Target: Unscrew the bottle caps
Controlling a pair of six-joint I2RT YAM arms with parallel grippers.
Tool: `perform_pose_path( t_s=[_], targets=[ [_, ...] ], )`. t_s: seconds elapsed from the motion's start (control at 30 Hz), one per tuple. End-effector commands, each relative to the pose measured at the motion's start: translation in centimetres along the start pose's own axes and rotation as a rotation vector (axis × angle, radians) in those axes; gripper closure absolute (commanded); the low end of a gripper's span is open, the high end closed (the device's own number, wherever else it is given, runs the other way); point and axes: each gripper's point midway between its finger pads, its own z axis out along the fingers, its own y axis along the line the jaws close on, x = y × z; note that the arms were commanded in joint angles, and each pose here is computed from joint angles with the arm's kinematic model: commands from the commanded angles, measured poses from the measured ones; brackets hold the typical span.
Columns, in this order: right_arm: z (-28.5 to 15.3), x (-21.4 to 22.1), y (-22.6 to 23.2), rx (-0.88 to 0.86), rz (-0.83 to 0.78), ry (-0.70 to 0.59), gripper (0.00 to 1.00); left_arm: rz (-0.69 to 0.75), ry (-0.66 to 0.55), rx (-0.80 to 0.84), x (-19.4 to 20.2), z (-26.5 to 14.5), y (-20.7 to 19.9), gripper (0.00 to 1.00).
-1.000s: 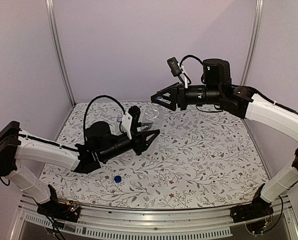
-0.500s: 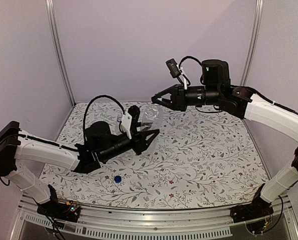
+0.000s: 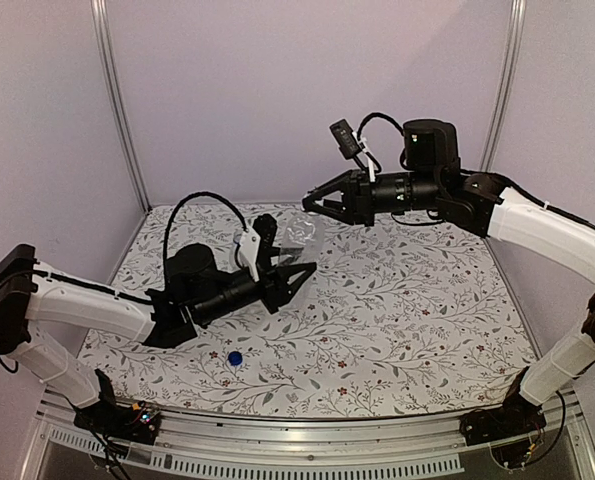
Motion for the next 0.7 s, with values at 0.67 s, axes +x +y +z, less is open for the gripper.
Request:
perform_pose_path(
  t_s=[0.67],
  targets=[
    [-2.9, 0.0, 7.4, -0.598, -0.241, 0.001, 0.83, -0.027, -0.089, 0.669, -1.9, -3.5, -9.7, 0.72]
  ],
)
